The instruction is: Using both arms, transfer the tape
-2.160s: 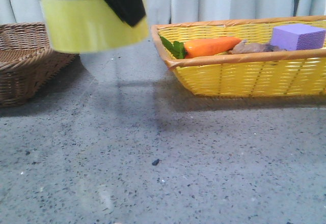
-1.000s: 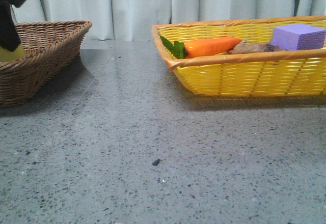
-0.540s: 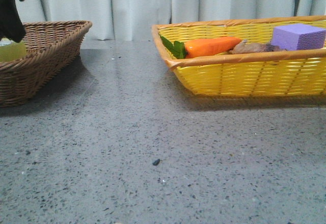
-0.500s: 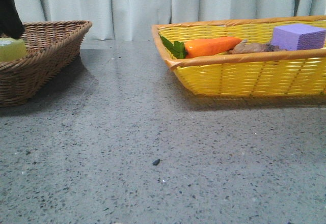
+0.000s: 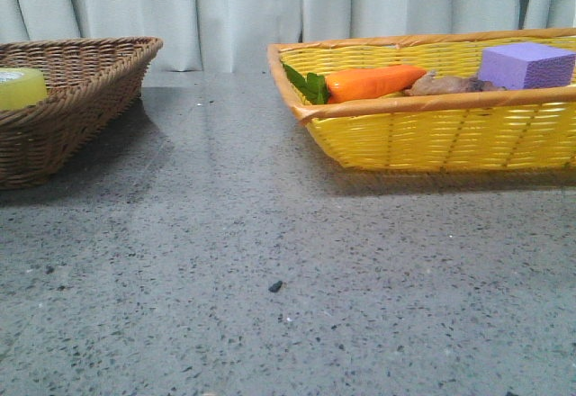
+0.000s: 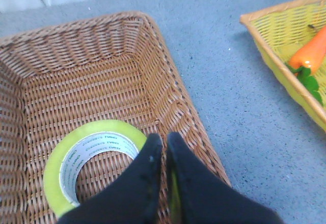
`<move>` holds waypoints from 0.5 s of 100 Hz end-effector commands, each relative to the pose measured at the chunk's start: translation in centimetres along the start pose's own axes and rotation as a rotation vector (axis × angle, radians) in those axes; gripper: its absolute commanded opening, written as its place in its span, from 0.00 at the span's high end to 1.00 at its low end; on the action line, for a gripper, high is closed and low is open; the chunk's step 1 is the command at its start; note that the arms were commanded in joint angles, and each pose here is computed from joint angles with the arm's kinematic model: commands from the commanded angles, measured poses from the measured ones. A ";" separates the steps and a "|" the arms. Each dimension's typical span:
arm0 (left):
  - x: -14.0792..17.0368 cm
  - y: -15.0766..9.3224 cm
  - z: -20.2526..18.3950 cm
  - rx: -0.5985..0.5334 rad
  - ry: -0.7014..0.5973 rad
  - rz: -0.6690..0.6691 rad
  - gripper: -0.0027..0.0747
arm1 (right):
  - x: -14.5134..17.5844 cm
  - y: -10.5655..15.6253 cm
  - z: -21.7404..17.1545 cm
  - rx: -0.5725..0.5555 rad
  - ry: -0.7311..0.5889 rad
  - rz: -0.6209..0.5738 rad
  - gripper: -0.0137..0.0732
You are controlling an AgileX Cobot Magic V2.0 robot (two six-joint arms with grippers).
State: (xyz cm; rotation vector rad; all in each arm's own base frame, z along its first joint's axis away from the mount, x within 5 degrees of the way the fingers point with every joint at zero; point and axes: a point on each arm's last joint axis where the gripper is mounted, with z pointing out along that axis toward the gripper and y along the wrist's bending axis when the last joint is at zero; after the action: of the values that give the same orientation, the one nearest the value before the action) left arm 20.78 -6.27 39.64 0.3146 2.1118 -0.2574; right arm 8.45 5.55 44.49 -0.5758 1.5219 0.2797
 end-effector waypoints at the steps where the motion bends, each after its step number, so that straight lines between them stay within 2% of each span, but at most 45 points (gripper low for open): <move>1: -0.4 -0.2 -2.5 -0.001 -0.162 -0.008 0.99 | 0.1 -0.4 -1.3 0.004 -0.102 -0.007 0.92; 25: 4.2 -0.2 -4.9 -0.014 -0.275 -0.013 0.99 | 3.7 -1.5 -4.0 0.083 -0.135 0.038 0.92; 50: 9.3 -0.3 -7.4 -0.018 -0.365 -0.011 0.99 | 7.0 -1.8 -5.6 0.117 -0.139 0.010 0.92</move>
State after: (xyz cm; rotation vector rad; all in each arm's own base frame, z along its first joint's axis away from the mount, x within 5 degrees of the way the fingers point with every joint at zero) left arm 11.15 -3.57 34.64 0.2621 1.8956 -0.2620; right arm 5.26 0.16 38.01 -0.4325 1.4687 0.2549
